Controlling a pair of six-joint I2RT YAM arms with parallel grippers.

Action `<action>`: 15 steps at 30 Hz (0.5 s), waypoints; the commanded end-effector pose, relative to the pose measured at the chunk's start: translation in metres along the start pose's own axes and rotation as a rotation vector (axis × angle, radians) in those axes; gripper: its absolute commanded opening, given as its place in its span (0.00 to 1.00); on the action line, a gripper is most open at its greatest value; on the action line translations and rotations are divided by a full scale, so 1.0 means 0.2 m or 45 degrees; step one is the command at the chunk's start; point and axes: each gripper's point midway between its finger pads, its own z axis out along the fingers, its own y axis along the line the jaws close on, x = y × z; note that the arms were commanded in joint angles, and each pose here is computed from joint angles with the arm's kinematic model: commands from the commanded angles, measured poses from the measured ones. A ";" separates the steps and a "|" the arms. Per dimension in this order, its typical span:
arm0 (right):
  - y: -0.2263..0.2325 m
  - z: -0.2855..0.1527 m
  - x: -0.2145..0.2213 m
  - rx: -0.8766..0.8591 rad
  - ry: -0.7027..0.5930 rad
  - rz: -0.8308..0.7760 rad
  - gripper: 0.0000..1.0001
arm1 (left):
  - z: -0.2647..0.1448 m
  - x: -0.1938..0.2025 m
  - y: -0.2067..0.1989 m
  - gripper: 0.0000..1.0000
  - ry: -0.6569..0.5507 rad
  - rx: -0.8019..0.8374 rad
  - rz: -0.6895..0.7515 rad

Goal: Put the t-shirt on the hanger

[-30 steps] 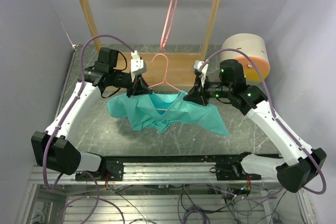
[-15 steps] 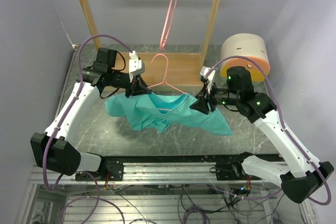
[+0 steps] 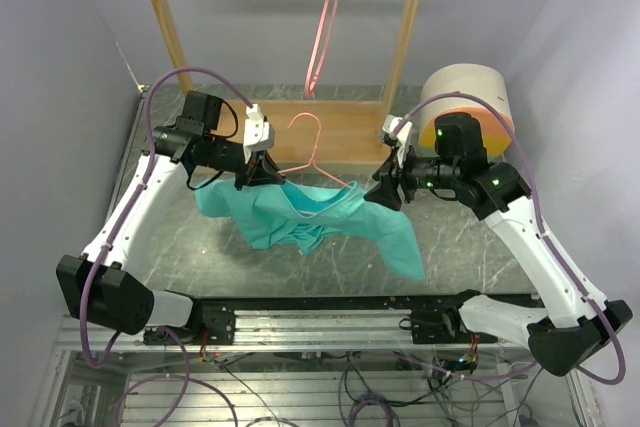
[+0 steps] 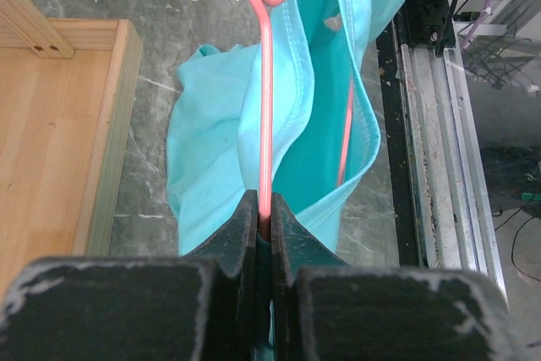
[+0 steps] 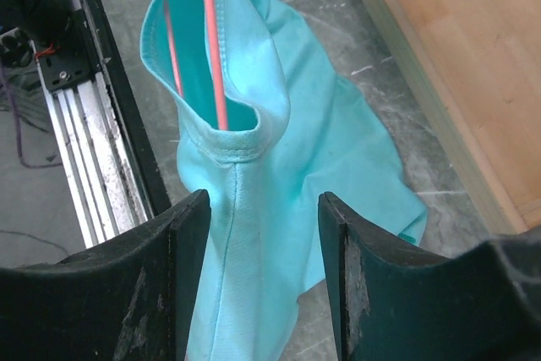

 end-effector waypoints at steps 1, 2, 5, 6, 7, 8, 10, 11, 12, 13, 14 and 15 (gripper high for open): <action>0.04 0.00 0.02 -0.094 0.028 0.015 0.54 | -0.01 -0.07 -0.03 0.07 -0.042 0.042 0.065; 0.04 0.00 0.03 -0.113 0.048 0.022 0.54 | -0.01 -0.07 -0.03 0.07 -0.040 0.047 0.063; 0.06 -0.01 0.07 -0.142 0.094 0.042 0.54 | -0.01 -0.06 -0.03 0.07 -0.032 0.049 0.062; 0.07 -0.02 0.06 -0.152 0.087 0.042 0.54 | -0.01 -0.06 -0.02 0.07 -0.032 0.046 0.062; 0.09 -0.03 0.05 -0.165 0.074 0.038 0.54 | -0.01 -0.06 -0.02 0.07 -0.033 0.043 0.058; 0.11 -0.04 0.04 -0.179 0.061 0.037 0.54 | -0.01 -0.06 -0.02 0.07 -0.036 0.038 0.053; 0.16 -0.07 0.02 -0.220 0.035 0.035 0.54 | -0.01 -0.06 -0.01 0.07 -0.039 0.030 0.050; 0.18 -0.08 0.02 -0.239 0.029 0.039 0.54 | 0.00 -0.06 -0.01 0.07 -0.042 0.030 0.046; 0.20 -0.09 0.03 -0.258 0.030 0.047 0.54 | 0.00 -0.06 -0.01 0.07 -0.043 0.030 0.044; 0.22 -0.09 0.04 -0.276 0.034 0.057 0.54 | 0.00 -0.06 0.00 0.07 -0.046 0.029 0.043; 0.22 -0.09 0.06 -0.278 0.048 0.069 0.54 | 0.00 -0.06 0.00 0.07 -0.049 0.029 0.034; 0.22 -0.09 0.07 -0.281 0.056 0.076 0.54 | 0.00 -0.06 0.00 0.07 -0.050 0.030 0.036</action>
